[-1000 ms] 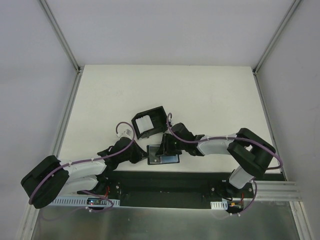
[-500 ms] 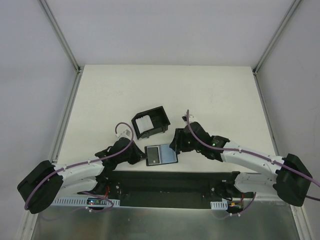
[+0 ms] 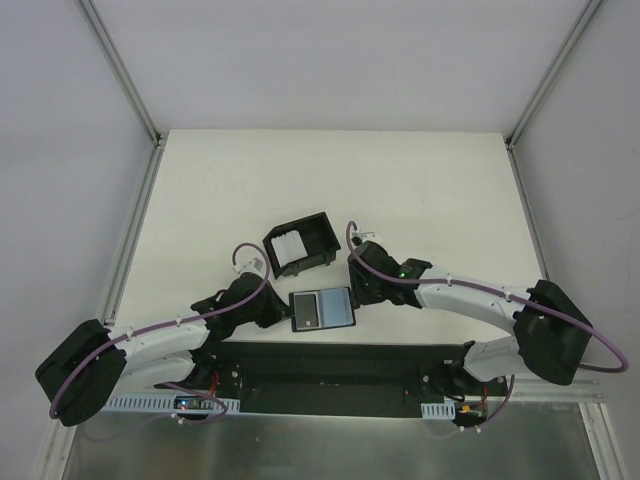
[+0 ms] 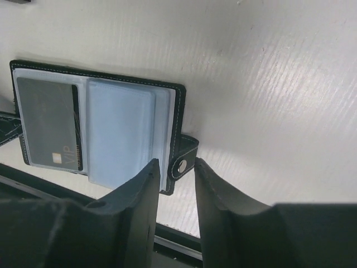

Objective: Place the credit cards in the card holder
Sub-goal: Close the card holder at the center of the board.

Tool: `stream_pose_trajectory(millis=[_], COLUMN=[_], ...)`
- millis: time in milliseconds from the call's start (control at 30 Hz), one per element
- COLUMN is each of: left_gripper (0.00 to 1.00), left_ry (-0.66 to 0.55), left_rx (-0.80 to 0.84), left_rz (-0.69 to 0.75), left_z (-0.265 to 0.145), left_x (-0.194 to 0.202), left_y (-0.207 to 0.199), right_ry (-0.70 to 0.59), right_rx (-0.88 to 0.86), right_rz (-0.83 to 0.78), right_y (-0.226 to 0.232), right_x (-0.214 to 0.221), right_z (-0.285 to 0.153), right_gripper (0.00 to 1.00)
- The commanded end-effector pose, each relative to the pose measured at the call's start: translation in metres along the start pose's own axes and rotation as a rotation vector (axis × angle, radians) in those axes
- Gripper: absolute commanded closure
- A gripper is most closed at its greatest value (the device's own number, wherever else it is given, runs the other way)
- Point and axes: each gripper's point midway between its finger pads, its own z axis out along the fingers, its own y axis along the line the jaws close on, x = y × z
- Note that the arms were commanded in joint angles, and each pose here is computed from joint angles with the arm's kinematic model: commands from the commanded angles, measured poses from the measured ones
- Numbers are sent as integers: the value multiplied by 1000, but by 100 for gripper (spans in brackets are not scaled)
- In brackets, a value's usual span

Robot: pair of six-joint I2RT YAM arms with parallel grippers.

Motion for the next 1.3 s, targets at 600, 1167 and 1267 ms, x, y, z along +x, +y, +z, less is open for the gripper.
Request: stream_pose_trajectory(millis=[600,1167,1267], left_gripper=[100,85,81], left_ry=[37,217,289], left_rx=[56,125,91], left_rz=[134,265,255], left_z=[-8,16,32], left_x=[-12,23,36], left_y=[-46,-130,-129], right_ry=[-101,-266,-283], right_rx=[-5,-163,-161], right_rz=[88,289,302], right_y=[-11,-5,-9], right_x=[-6,-12,-12], right_z=[-2,-5,-7], right_gripper=[100,100,99])
